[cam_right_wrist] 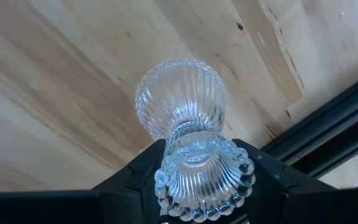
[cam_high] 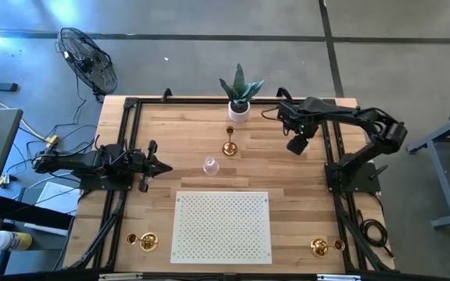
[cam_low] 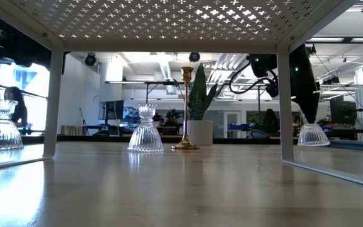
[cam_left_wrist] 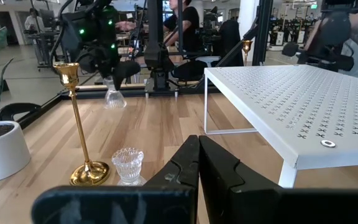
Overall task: Pick & Place candle stick holders
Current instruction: Put the right transparent candle holder on the shelf
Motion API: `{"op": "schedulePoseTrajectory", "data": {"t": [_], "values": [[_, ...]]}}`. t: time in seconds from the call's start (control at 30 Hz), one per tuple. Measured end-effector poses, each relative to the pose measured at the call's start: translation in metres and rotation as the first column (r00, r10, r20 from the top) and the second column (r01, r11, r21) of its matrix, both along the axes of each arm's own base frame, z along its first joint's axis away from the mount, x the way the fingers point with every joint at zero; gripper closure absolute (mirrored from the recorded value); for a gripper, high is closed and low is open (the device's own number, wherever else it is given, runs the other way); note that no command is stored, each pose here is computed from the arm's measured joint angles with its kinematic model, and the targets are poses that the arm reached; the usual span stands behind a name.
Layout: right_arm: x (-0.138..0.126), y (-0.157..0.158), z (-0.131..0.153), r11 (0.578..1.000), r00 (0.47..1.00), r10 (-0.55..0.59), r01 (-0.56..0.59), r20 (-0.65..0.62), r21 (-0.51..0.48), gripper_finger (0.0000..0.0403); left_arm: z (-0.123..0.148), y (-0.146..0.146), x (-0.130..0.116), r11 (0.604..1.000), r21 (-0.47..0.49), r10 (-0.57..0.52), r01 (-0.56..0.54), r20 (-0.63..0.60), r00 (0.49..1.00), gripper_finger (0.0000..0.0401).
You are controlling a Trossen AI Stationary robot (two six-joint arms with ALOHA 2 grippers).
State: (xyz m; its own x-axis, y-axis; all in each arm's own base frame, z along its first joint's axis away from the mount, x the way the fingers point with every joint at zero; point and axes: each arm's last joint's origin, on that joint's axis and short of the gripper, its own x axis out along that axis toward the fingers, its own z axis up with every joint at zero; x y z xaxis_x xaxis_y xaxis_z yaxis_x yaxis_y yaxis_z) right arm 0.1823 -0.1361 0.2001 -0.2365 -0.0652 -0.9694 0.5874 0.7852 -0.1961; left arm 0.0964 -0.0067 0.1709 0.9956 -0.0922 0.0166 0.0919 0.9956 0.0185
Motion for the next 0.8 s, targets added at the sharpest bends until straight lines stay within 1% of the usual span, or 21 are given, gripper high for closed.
{"op": "schedulePoseTrajectory", "data": {"t": [0.13,0.27,0.4,0.53,0.63,0.7,0.8], "values": [[-0.007,0.014,0.016,1.0,1.0,0.001,-0.001,0.014,-0.003,0.0248,0.0,0.0,0.0,1.0,0.0,0.0,0.0,0.0,1.0,0.04],[-0.014,0.031,0.047,0.999,0.999,-0.012,0.014,0.053,-0.05,0.0248,0.0,0.0,0.0,1.0,0.0,0.0,0.0,0.0,1.0,0.04],[-0.021,0.048,0.089,0.995,0.987,-0.011,0.028,0.162,-0.1,0.0248,0.0,0.0,0.0,1.0,0.0,0.0,0.0,0.0,1.0,0.04],[-0.025,0.068,0.132,0.993,0.949,0.016,0.023,0.316,-0.12,0.0248,0.0,0.0,0.0,1.0,0.0,0.0,0.0,0.0,1.0,0.04],[-0.025,0.084,0.165,0.989,0.882,0.087,-0.02,0.462,-0.149,0.0248,0.0,0.0,0.0,1.0,0.0,0.0,0.0,0.0,1.0,0.04],[-0.024,0.096,0.187,0.985,0.812,0.139,-0.054,0.567,-0.164,0.0248,0.0,0.0,0.0,1.0,0.0,0.0,0.0,0.0,1.0,0.04],[-0.02,0.115,0.215,0.969,0.691,0.245,-0.143,0.68,-0.204,0.0248,0.0,0.0,0.0,1.0,0.0,0.0,0.0,0.0,1.0,0.04]]}}
